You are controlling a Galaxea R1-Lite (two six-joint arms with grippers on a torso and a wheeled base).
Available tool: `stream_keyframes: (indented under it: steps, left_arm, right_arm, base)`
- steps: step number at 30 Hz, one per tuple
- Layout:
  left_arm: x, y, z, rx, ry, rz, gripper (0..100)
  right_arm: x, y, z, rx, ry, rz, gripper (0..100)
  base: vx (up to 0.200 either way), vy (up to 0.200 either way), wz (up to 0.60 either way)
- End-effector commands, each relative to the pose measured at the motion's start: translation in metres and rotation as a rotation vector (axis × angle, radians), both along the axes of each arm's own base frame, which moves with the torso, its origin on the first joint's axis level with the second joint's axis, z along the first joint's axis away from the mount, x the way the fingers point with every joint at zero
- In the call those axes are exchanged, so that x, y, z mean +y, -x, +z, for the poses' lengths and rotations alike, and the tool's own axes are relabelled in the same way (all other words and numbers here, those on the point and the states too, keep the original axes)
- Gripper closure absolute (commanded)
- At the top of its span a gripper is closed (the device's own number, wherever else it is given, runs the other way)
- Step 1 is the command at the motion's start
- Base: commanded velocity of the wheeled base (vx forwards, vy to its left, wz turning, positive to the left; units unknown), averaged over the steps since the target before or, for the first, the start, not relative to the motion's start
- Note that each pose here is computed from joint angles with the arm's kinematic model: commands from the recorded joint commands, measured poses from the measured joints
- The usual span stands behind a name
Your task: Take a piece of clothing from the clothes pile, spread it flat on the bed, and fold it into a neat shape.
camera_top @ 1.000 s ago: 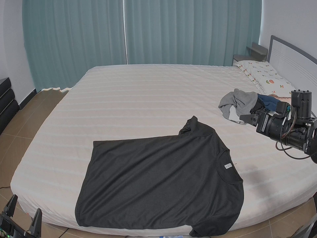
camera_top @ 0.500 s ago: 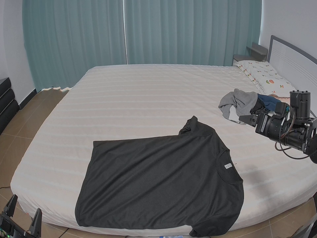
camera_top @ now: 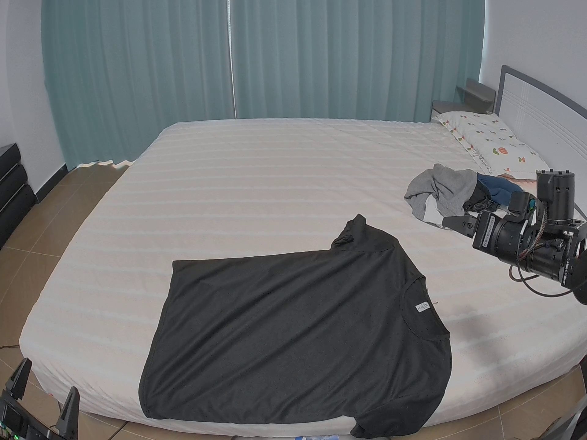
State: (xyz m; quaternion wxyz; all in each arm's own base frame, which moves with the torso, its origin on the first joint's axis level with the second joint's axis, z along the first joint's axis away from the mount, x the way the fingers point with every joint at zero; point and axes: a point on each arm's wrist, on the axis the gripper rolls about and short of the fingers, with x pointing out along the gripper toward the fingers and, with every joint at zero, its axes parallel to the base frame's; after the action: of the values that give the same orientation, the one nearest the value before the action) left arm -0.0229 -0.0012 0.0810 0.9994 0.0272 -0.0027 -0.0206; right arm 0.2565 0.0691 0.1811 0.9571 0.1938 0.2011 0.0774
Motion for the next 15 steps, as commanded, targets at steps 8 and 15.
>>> stream_keyframes:
  steps: [8, 15]
  left_arm:
    - [0.0000, 0.0000, -0.0048, 0.000, 0.002, 0.003, 0]
    - [-0.0001, 0.0000, -0.0056, 0.009, 0.033, -0.002, 0]
  right_arm:
    - [-0.0002, -0.0001, -0.0005, 0.001, -0.001, 0.001, 0]
    - [0.0023, 0.0000, -0.0012, 0.002, -0.001, 0.010, 0]
  base:
    - [0.000, 0.000, 0.00]
    - [0.000, 0.000, 0.00]
